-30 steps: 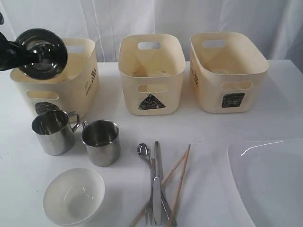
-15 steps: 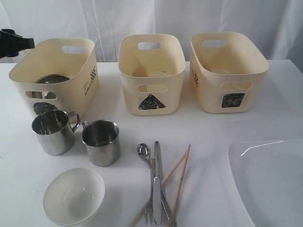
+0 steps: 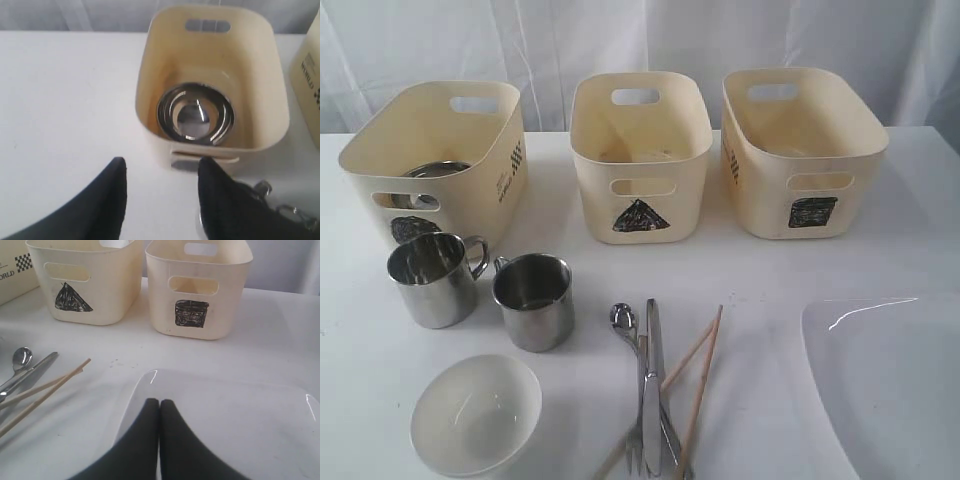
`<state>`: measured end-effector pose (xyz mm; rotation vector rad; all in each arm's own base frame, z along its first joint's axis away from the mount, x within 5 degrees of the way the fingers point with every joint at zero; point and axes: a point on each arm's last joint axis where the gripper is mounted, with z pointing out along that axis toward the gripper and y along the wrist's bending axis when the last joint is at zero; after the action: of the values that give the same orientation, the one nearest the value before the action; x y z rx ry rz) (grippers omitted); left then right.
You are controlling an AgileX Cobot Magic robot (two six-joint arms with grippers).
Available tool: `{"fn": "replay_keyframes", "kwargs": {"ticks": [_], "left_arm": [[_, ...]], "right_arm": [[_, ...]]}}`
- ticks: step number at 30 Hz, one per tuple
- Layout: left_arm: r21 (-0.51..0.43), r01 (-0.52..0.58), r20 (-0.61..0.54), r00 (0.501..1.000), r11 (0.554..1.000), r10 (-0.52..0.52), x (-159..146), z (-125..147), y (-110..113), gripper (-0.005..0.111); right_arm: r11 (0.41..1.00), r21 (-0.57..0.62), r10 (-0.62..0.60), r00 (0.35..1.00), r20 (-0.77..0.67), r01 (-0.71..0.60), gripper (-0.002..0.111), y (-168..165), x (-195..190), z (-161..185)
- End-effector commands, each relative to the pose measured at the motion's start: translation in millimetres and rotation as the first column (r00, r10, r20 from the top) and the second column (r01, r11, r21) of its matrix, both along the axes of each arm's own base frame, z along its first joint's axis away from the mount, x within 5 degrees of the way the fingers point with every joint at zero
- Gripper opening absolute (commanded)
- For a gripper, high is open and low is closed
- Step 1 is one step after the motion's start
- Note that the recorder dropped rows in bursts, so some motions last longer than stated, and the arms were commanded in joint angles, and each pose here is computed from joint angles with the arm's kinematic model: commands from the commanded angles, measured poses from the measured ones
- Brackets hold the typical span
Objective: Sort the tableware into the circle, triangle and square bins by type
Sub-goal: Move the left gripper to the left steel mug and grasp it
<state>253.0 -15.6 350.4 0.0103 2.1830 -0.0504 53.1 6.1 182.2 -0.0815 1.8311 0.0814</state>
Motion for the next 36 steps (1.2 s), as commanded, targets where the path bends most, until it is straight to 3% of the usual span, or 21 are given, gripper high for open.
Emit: {"fn": "replay_keyframes", "kwargs": {"ticks": [1, 4, 7, 14, 18, 22, 31, 36], "left_arm": [[-0.009, -0.004, -0.184, 0.983, 1.000, 0.002, -15, -10, -1, 0.050], [0.003, 0.000, -0.319, 0.948, 1.000, 0.001, -24, -19, 0, 0.050], [0.030, 0.035, -0.368, 0.930, 0.999, -0.022, -28, -31, 0, 0.050], [0.002, 0.027, -0.330, 0.944, 1.000, -0.024, -24, -76, -2, 0.050], [-0.110, -0.027, -0.226, 0.974, 0.994, 0.002, -16, -98, -6, 0.050], [-0.116, -0.042, -0.150, 0.988, 0.992, 0.024, -6, -109, -6, 0.050], [-0.229, -0.155, -0.243, 0.965, 0.961, 0.098, 13, -140, -9, 0.050], [-0.226, -0.163, -0.283, 0.954, 0.960, 0.095, 14, -148, -9, 0.053]], "right_arm": [[1.000, 0.007, 0.025, 1.000, 0.005, -0.025, 0.000, 1, 0, 0], [0.999, 0.007, 0.034, 0.999, 0.005, -0.034, 0.000, 2, 0, 0], [0.999, 0.007, 0.034, 0.999, 0.005, -0.034, 0.000, 2, 0, 0], [0.999, 0.014, 0.033, 0.999, 0.004, -0.033, 0.000, 2, 0, 0], [0.999, 0.016, 0.032, 0.999, 0.004, -0.032, 0.000, 2, 0, 0], [0.999, 0.016, 0.032, 0.999, 0.004, -0.032, 0.000, 2, 0, 0], [0.999, 0.016, 0.032, 0.999, 0.004, -0.032, 0.000, 2, 0, 0], [0.999, 0.016, 0.032, 0.999, 0.004, -0.032, 0.000, 2, 0, 0]]}}
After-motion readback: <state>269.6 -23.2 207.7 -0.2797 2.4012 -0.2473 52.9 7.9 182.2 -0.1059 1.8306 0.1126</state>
